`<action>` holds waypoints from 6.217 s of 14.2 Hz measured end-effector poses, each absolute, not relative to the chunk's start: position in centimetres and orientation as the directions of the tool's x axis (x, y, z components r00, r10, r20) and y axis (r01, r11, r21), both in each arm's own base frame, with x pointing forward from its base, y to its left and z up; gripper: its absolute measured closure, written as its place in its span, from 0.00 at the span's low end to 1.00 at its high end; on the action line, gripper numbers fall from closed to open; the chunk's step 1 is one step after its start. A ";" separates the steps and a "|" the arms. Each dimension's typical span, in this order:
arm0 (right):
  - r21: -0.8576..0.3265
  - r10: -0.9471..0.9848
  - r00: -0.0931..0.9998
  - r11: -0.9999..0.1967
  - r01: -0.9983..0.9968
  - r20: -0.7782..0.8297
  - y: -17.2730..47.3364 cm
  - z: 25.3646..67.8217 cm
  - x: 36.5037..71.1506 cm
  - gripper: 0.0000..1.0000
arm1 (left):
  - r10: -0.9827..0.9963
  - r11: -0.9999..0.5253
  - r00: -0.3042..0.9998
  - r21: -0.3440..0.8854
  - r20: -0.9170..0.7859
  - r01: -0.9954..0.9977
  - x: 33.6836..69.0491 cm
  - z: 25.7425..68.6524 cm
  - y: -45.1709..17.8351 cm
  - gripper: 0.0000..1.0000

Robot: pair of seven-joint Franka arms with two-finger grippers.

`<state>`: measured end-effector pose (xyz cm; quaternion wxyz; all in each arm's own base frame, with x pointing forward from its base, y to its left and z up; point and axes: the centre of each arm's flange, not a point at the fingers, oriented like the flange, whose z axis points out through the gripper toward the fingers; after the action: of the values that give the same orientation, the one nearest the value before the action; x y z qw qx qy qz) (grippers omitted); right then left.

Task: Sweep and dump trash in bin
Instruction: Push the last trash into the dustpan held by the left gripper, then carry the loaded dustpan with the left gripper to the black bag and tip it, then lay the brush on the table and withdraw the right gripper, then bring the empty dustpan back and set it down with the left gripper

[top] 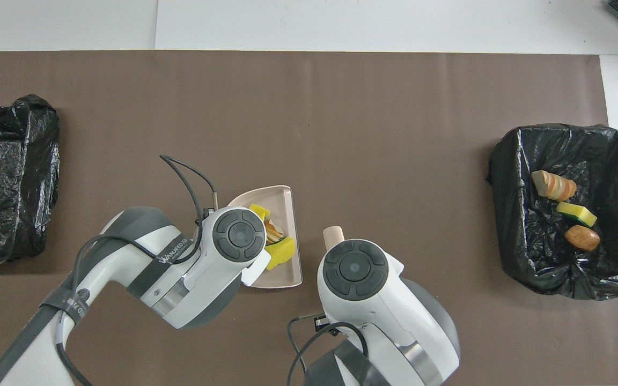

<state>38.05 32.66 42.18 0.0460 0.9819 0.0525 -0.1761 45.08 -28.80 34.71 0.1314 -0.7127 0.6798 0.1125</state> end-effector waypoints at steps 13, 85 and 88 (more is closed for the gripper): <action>-0.069 -0.033 0.944 -0.996 -0.059 -0.328 38.5 39.8 34.2 0.74 | -0.968 -0.054 0.065 -0.050 -0.241 -0.997 49.1 49.6 -18.4 0.69; 0.018 -0.127 0.989 -0.992 -0.126 -0.076 -5.4 60.7 51.2 0.00 | -0.526 -0.823 0.803 -0.071 -0.281 -0.564 55.4 44.6 -27.9 0.69; 0.017 -0.139 0.987 -0.990 -0.138 -0.086 -6.1 60.6 51.0 0.00 | -0.420 -0.884 0.873 -0.104 -0.247 -0.455 56.6 43.3 -32.8 0.69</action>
<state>50.98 -6.10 60.58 0.0055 0.9966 -0.0697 -0.0435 56.64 -32.78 43.35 0.0796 -0.9644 0.2270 0.1096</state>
